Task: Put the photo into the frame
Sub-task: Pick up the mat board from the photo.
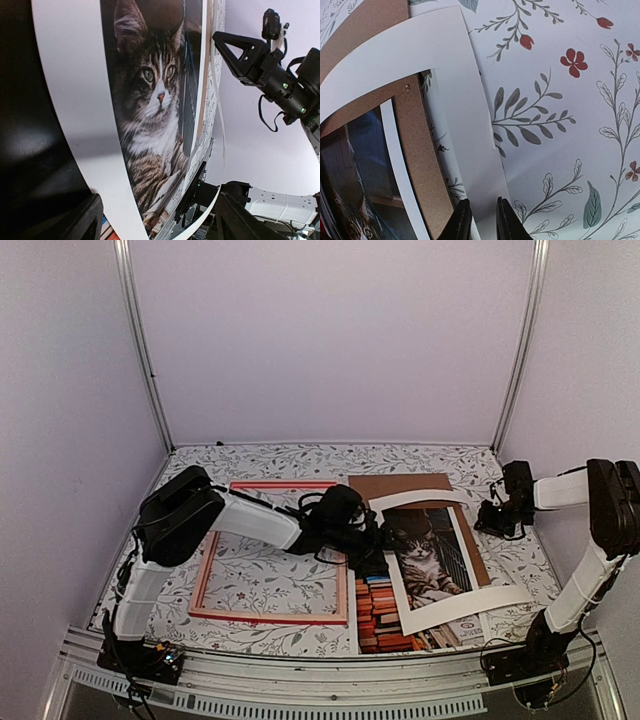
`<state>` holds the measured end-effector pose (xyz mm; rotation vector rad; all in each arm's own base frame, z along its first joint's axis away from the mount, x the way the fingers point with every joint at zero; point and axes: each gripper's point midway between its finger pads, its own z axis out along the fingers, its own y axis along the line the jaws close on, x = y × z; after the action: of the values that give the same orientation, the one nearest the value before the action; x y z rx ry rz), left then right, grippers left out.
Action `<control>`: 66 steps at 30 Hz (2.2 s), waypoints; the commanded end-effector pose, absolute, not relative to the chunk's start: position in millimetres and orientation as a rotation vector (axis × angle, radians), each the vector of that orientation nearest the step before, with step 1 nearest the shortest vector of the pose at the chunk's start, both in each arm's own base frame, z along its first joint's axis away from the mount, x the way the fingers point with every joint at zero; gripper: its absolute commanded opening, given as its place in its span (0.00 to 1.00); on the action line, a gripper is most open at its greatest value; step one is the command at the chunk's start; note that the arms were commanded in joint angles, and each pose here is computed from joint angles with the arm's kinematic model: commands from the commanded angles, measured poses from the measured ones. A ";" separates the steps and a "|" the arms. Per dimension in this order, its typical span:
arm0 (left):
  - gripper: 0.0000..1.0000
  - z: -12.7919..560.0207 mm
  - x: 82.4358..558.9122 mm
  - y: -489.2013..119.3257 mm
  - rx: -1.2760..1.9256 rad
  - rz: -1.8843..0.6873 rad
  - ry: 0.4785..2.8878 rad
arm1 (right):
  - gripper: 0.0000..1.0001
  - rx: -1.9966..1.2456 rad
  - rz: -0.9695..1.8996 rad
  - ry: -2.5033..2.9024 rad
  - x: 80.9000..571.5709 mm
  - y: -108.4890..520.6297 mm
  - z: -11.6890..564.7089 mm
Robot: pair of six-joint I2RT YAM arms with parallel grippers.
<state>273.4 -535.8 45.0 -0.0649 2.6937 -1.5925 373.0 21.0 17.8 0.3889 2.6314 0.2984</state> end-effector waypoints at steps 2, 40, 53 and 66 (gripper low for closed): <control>0.80 22.3 277.8 -514.7 -0.091 -1.480 2.744 | 0.18 0.406 0.225 2.700 359.4 14.6 14.0; 0.91 24.8 315.4 -482.0 0.058 -1.001 2.690 | 0.38 0.422 0.189 2.633 363.0 3.0 36.3; 0.91 3.2 307.0 -494.5 0.071 -1.022 2.770 | 0.57 0.442 0.179 2.686 357.6 0.5 14.3; 0.91 1.5 292.9 -513.9 0.016 -1.203 2.839 | 0.55 0.445 0.260 2.718 350.0 11.4 -2.1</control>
<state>306.3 -527.3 46.9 0.0920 2.6833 -1.2633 364.1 5.6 17.9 0.4187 2.6563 0.2130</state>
